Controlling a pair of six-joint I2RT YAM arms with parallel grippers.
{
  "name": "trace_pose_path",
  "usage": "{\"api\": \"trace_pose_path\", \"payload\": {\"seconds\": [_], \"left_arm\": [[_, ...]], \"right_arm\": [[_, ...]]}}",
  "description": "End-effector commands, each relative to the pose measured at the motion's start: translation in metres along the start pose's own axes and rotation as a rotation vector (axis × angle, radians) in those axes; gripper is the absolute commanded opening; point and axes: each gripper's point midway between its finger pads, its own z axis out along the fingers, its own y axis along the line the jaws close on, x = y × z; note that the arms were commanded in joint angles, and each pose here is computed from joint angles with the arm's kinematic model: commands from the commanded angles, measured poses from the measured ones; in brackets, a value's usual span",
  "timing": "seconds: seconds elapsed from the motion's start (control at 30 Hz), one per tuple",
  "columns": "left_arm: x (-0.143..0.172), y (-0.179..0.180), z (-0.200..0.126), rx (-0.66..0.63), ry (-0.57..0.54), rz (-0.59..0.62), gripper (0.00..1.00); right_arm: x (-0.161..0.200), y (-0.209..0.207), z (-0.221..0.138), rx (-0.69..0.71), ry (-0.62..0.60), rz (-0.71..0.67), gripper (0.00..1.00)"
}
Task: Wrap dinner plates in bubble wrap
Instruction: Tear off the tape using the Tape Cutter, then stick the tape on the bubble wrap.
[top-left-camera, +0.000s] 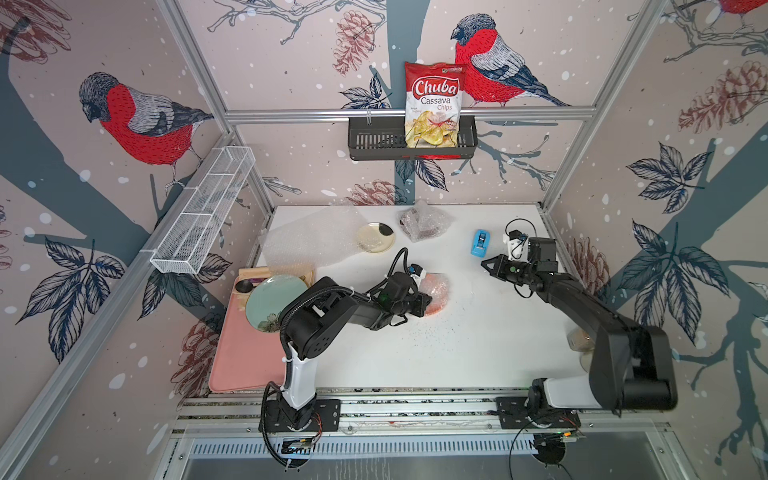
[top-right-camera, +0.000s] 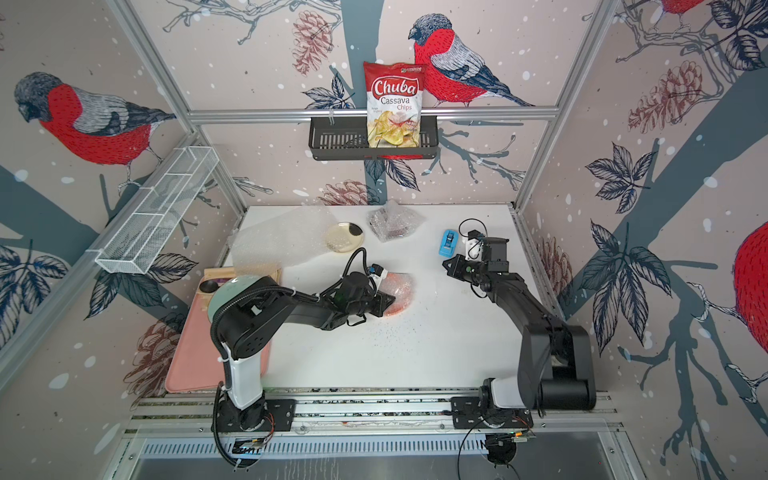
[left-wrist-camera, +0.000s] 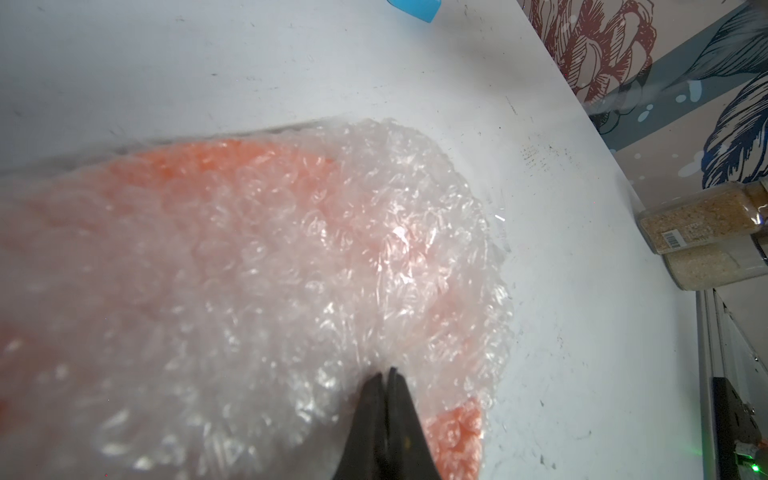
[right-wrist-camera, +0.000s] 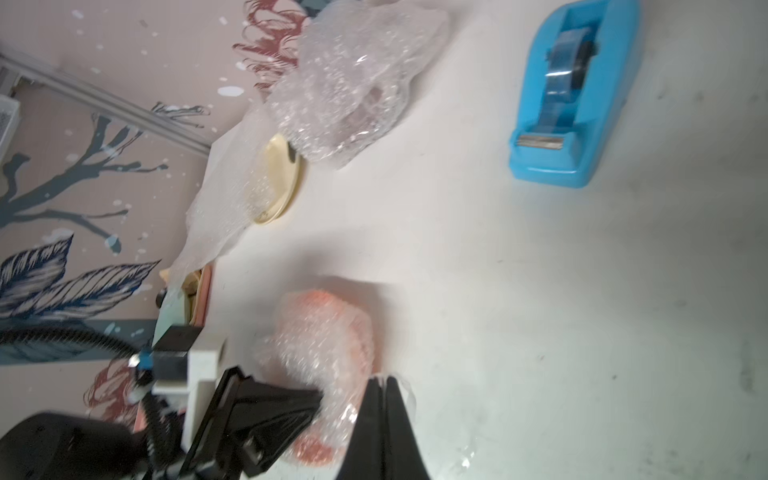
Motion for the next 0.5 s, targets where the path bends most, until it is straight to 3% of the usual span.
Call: {"api": "trace_pose_path", "payload": {"seconds": [0.0,0.17,0.37,0.47], "left_arm": [[0.062,0.043,-0.008,-0.174,0.211,-0.04,0.0],[0.061,0.043,-0.007,-0.158,0.203,0.008,0.0],[0.059,0.035,-0.009,-0.102,0.186,0.03,0.0],[0.058,0.032,-0.011,-0.083,0.177,0.034,0.0]], "right_arm": [[0.033,0.032,-0.024,-0.014,0.063,-0.091,0.0],[0.066,0.1,-0.048,-0.183,0.089,-0.181,0.0],[0.107,0.154,-0.049,-0.364,0.197,-0.275,0.0],[0.106,0.158,-0.033,-0.342,0.207,-0.299,0.0]]}}
